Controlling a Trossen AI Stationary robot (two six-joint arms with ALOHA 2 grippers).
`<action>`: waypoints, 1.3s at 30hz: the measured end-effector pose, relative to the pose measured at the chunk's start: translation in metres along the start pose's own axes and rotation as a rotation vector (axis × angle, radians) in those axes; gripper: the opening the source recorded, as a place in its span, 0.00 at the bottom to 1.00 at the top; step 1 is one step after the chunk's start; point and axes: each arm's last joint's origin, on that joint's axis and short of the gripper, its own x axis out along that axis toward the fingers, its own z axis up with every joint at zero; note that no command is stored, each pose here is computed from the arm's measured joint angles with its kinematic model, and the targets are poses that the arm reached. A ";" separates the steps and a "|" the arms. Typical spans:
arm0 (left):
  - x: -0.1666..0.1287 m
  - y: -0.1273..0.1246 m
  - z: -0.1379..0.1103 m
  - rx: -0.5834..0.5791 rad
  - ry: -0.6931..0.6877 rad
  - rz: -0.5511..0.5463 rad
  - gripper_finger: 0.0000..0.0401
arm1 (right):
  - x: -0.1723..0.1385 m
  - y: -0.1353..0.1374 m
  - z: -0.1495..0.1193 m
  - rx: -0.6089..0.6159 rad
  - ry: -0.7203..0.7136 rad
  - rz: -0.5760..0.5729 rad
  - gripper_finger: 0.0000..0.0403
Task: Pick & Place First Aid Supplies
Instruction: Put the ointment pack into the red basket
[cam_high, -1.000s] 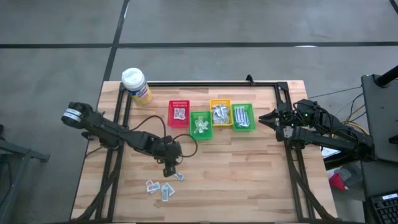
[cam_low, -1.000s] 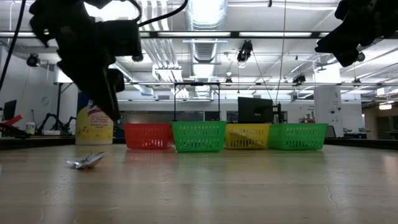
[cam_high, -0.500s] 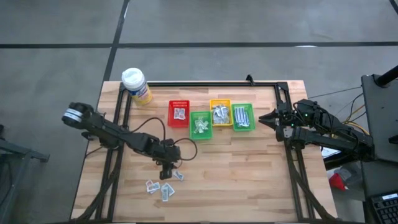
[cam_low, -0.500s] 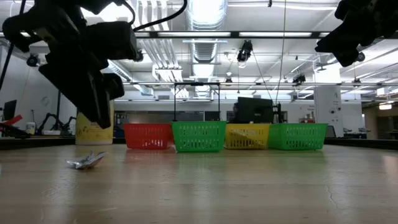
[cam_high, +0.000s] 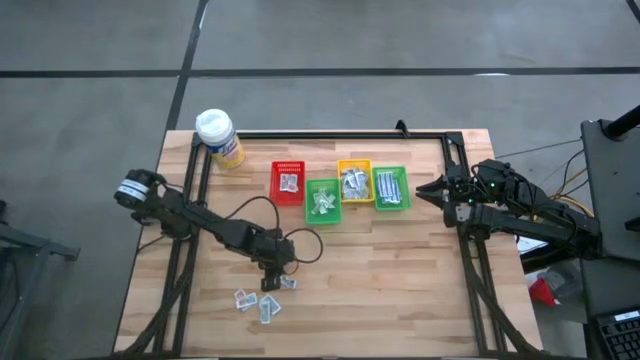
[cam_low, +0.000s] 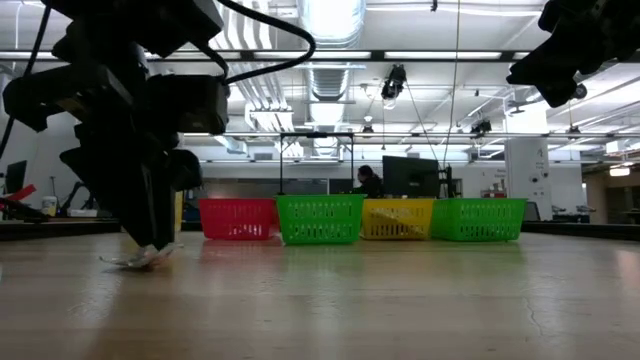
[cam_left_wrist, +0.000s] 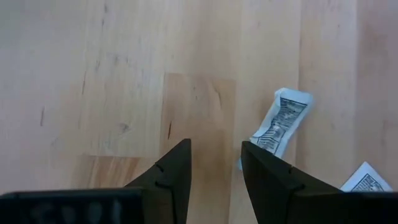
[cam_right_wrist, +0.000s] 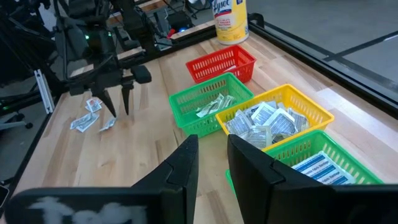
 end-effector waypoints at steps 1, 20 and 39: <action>-0.001 0.000 0.000 0.000 -0.002 -0.001 0.33 | 0.000 0.000 0.000 0.000 0.000 0.000 0.21; -0.001 -0.010 0.001 0.007 0.016 -0.049 0.33 | 0.000 0.000 0.000 0.000 0.000 0.000 0.18; 0.013 -0.007 -0.002 -0.058 0.049 -0.035 0.16 | 0.000 0.000 0.000 0.000 0.000 0.000 0.19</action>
